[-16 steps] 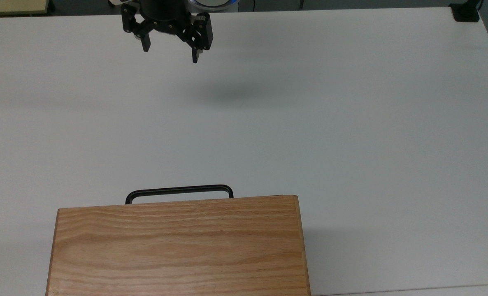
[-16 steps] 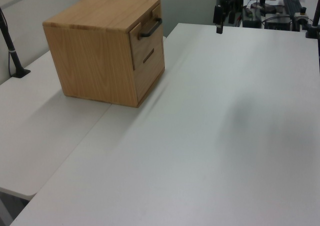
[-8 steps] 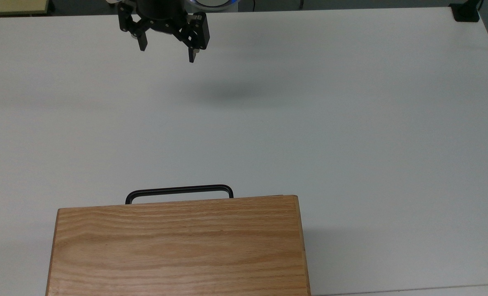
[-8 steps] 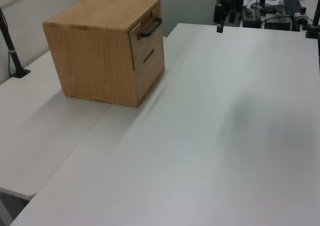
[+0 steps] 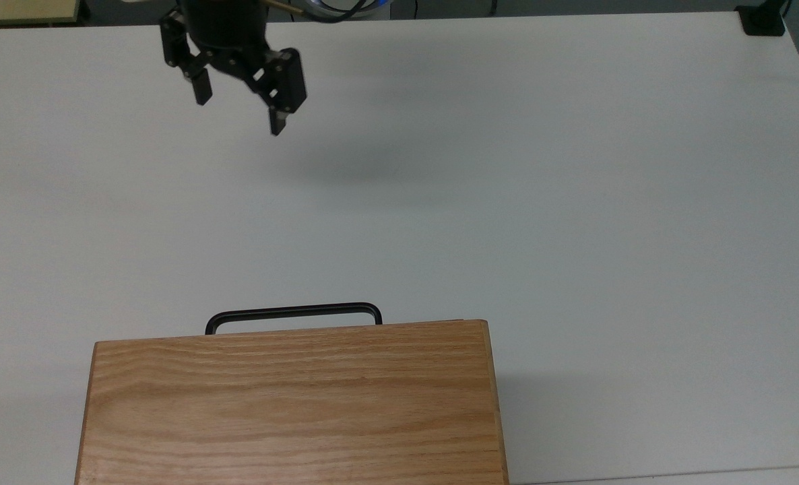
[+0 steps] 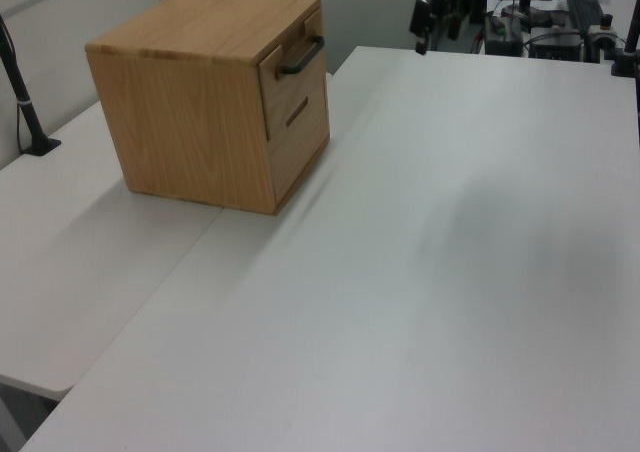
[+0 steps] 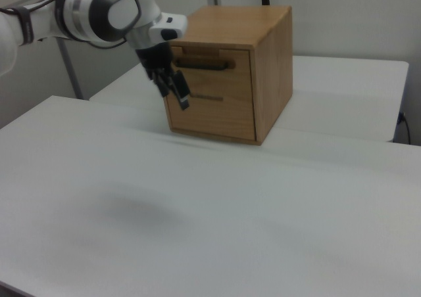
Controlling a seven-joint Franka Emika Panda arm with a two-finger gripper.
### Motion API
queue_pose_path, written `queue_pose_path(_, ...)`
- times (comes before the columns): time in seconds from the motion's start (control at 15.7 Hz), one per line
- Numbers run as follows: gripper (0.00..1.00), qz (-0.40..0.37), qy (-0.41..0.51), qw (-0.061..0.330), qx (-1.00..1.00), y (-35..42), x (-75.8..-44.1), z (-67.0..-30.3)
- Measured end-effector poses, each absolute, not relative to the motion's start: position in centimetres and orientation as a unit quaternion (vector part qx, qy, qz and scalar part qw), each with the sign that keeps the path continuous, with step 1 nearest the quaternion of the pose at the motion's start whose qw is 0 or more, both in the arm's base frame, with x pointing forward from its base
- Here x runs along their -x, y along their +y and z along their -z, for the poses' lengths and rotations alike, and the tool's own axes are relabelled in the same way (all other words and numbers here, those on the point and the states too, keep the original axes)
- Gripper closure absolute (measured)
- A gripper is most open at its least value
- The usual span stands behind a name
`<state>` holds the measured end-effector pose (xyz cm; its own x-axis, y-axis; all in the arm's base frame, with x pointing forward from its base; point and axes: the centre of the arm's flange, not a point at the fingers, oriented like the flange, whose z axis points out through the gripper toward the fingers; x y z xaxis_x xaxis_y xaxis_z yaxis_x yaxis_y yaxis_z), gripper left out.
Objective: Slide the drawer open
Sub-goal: 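Lower the gripper onto the black bar handle and close on it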
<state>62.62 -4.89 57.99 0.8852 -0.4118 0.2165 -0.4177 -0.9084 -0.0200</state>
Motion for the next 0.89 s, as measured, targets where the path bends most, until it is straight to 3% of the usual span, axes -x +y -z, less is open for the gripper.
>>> queue_pose_path(0.7, 0.10, -0.225, -0.567, -0.176, -0.773, -4.8, -70.5, -55.9)
queue_pose_path(0.89, 0.11, -0.242, -0.607, -0.203, -0.730, -3.3, -72.0, -55.7)
